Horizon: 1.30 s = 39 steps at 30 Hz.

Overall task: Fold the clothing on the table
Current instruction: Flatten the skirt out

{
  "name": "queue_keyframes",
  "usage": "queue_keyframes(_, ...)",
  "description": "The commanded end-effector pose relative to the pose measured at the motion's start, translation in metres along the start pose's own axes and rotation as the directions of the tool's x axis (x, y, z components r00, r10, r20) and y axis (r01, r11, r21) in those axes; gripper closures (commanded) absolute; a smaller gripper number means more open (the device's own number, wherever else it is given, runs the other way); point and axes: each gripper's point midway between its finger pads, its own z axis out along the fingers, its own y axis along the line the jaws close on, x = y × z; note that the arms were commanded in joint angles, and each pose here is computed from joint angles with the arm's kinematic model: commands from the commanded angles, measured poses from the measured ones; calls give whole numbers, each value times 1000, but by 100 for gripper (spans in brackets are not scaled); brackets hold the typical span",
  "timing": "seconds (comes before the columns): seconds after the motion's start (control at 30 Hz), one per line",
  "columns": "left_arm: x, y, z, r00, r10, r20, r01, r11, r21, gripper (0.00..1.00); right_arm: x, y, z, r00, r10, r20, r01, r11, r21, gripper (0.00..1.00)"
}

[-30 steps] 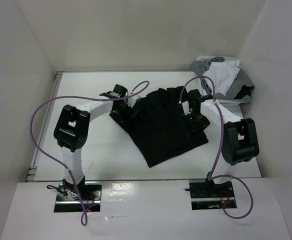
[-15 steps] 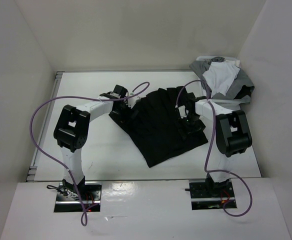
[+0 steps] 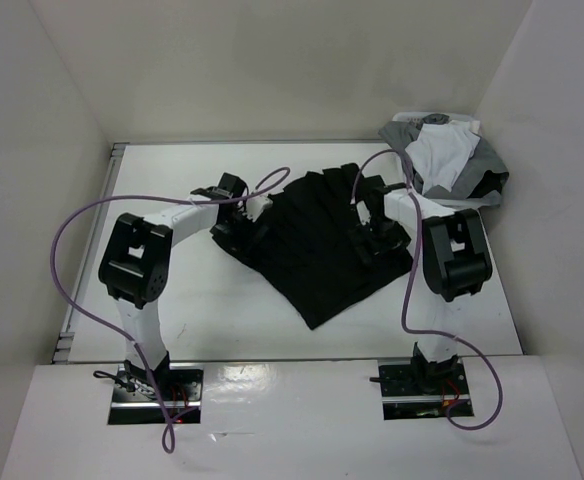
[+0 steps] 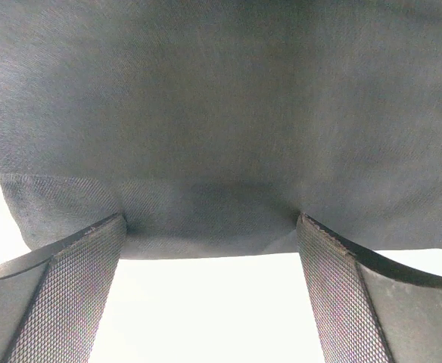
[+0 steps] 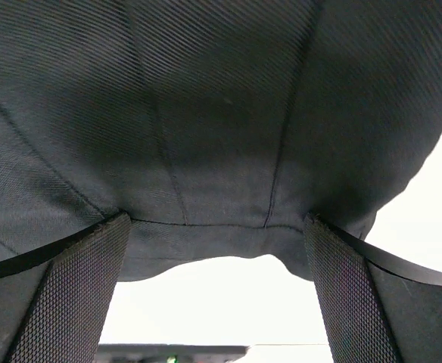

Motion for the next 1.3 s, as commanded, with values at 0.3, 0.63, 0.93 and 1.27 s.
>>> queue_keyframes(0.3,45,-17,-33,997,3,-75,0,999,49,1,-108,-48,11,985,-20,171,-19,975,221,1)
queue_keyframes(0.63,57,-58,-47,992,82,-92,-65,982,178,1,-184,-55,9,957,-103,272,8,944,330,1)
queue_keyframes(0.93,25,-60,-75,990,136,21,-138,984,110,1,-205,-33,-22,927,-140,347,30,953,303,1)
queue_keyframes(1.27,-69,32,-69,961,10,277,38,985,-166,1,-139,-20,-39,936,-153,317,65,961,270,1)
